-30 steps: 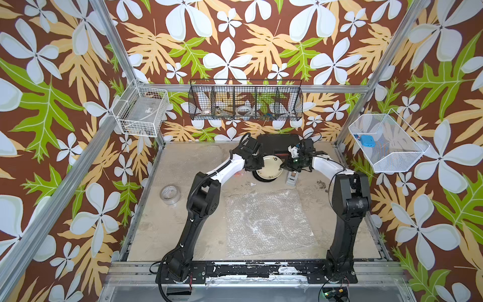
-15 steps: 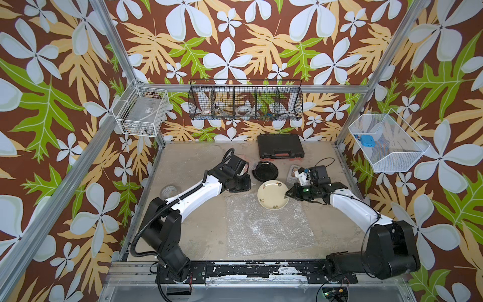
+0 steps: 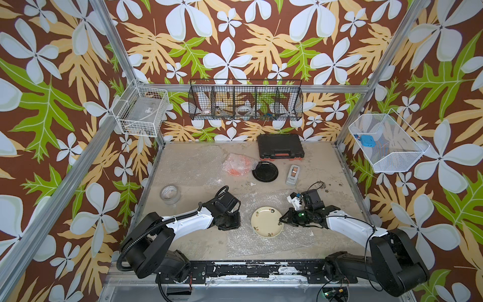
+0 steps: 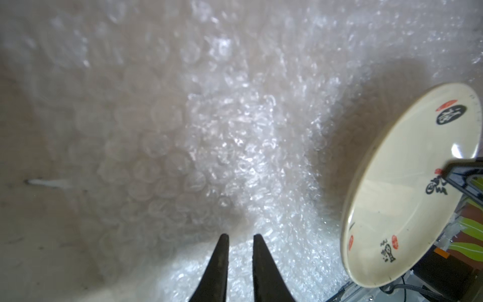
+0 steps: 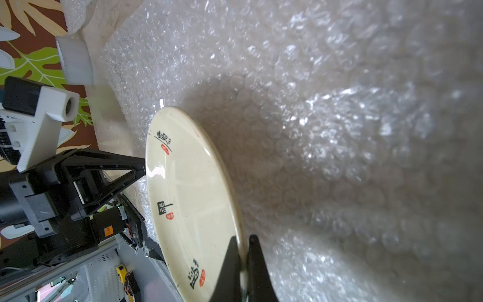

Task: Wrap dinner plates in bubble wrap
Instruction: Place the plate on the bubble wrap, then wrap the plate in the bubble wrap.

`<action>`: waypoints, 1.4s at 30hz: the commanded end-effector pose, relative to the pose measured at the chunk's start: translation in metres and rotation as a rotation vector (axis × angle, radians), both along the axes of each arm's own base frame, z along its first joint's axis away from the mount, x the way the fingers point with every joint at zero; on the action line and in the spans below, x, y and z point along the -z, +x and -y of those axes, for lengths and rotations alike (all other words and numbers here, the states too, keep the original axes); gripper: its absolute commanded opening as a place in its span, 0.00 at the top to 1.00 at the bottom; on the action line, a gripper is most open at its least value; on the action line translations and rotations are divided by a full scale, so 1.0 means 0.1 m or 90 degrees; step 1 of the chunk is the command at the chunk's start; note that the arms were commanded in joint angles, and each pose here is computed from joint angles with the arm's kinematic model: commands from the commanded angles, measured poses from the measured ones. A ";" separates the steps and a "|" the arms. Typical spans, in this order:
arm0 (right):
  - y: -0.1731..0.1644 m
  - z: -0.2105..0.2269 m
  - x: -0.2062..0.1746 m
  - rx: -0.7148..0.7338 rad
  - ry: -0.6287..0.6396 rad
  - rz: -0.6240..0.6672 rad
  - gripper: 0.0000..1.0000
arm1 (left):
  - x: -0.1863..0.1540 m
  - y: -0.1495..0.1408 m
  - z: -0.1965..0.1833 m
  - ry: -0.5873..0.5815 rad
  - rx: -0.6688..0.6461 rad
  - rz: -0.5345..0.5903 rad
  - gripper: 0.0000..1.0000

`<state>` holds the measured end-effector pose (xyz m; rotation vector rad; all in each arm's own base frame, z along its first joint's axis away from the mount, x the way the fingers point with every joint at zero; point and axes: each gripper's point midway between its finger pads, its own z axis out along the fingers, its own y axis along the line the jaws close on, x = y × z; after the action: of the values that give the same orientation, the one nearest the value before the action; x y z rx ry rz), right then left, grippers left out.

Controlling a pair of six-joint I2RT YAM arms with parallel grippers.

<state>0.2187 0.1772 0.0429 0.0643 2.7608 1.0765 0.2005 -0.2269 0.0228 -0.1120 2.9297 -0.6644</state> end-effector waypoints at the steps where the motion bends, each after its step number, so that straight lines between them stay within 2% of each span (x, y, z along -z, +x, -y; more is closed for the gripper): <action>1: 0.06 -0.03 0.07 -0.008 0.004 0.014 0.97 | 0.08 0.06 -0.08 0.036 -0.011 0.012 0.81; 5: 0.00 0.13 0.20 0.003 -0.064 -0.005 0.66 | 0.19 0.09 -0.26 0.092 -0.017 0.012 0.82; 9: 0.12 0.16 -0.11 0.017 -0.074 0.061 0.52 | 0.21 0.16 -0.51 0.127 -0.036 0.014 0.82; 12: 0.16 0.10 -0.38 -0.018 -0.068 0.118 0.50 | 0.18 0.23 -0.72 0.143 -0.058 0.020 0.81; 16: 0.06 -0.23 -0.58 -0.146 -0.073 0.209 0.50 | 0.06 0.33 -0.94 0.152 -0.079 0.034 0.81; 18: -0.06 -0.47 -0.63 -0.236 -0.095 0.262 0.51 | -0.05 0.37 -0.89 0.135 -0.065 0.047 0.78; 21: -0.25 -0.77 -0.64 -0.381 -0.171 0.350 0.51 | -0.28 0.41 -0.77 0.092 -0.052 0.064 0.72; 24: -0.50 -1.07 -0.65 -0.528 -0.212 0.463 0.50 | -0.49 0.44 -0.68 0.050 -0.050 0.081 0.70; 27: -0.77 -1.24 -0.55 -0.687 -0.283 0.556 0.46 | -0.59 0.42 -0.65 0.033 -0.051 0.086 0.69; 30: -0.92 -1.24 -0.34 -0.795 -0.356 0.589 0.43 | -0.57 0.39 -0.65 0.028 -0.052 0.080 0.69; 34: -0.92 -1.20 -0.08 -0.854 -0.443 0.615 0.39 | -0.44 0.29 -0.58 -0.006 -0.054 0.050 0.67; 38: -0.92 -1.22 0.03 -0.870 -0.456 0.614 0.44 | -0.31 0.18 -0.47 -0.069 -0.071 0.021 0.65; 40: -0.95 -1.25 0.02 -0.874 -0.449 0.620 0.60 | -0.23 0.12 -0.46 -0.086 -0.084 0.009 0.67; 42: -1.01 -1.27 -0.03 -0.881 -0.439 0.637 0.80 | -0.14 0.08 -0.53 -0.072 -0.099 0.003 0.68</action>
<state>0.1167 0.2995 0.0388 -1.9786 1.8187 0.0335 0.2036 -0.1672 0.0344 -0.2892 2.8829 -0.7247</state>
